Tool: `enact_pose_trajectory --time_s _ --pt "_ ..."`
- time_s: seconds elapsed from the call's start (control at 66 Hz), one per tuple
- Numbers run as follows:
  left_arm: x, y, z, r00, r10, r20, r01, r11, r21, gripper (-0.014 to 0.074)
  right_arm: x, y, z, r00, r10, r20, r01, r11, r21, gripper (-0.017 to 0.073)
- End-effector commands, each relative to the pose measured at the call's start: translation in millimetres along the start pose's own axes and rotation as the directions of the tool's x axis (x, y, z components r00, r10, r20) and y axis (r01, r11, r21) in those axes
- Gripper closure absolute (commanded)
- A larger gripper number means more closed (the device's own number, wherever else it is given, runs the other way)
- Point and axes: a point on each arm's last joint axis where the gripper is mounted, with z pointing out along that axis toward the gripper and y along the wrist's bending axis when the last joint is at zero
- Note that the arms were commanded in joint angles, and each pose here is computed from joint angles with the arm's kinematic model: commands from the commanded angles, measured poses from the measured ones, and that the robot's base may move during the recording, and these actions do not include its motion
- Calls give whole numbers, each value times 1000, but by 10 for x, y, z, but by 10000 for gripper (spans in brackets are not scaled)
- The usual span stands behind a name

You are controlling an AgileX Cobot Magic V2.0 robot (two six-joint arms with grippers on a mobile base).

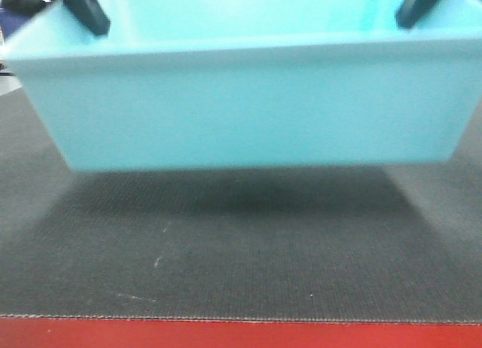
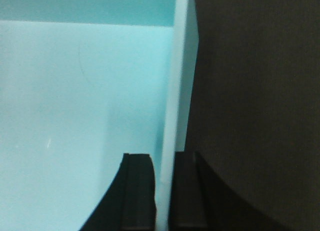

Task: Fetch blue bin and place on conveyor start
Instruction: 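Lower the teal bin with both grippers onto the grey conveyor belt, then open both grippers and lift them off the bin rim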

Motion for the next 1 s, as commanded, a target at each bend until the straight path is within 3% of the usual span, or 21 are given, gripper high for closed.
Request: enact_pose_trajectory --time_s 0.0,0.167,0.273,0.394,0.47,0.515,0.652,0.803,0.864,0.985 --pt "25 88 39 997 50 56 -48 998 -34 705 25 -116 28 997 -46 65 43 997 61 711" --pt "104 110 161 999 48 3 -48 998 -42 696 83 -157 141 998 -38 43 35 997 69 699" --pt "119 108 163 999 38 -13 -38 998 -40 588 107 -162 165 999 -35 14 34 997 68 573" --pt "113 103 151 999 30 -26 -31 999 -38 321 122 -161 167 999 -34 -7 34 997 66 216" --pt "90 94 130 999 26 -37 -27 999 -38 78 102 -149 140 999 -36 -3 36 997 64 -13" --pt "64 87 95 998 25 -53 -27 999 -40 -35 73 -134 96 999 -43 5 43 997 63 -10" --pt "-50 59 -75 998 33 -58 -36 998 -44 59 -60 -72 -111 995 -76 67 72 995 64 -9" --pt "-189 53 -453 996 83 43 -80 995 -66 201 -157 -7 -415 980 -115 164 104 992 75 25" --pt "-212 88 -627 992 89 84 -83 993 -82 297 -152 -13 -534 973 -136 187 120 988 96 97" --pt "-207 250 -926 987 86 138 -66 987 -146 531 -114 -85 -723 970 -147 196 121 983 138 361"
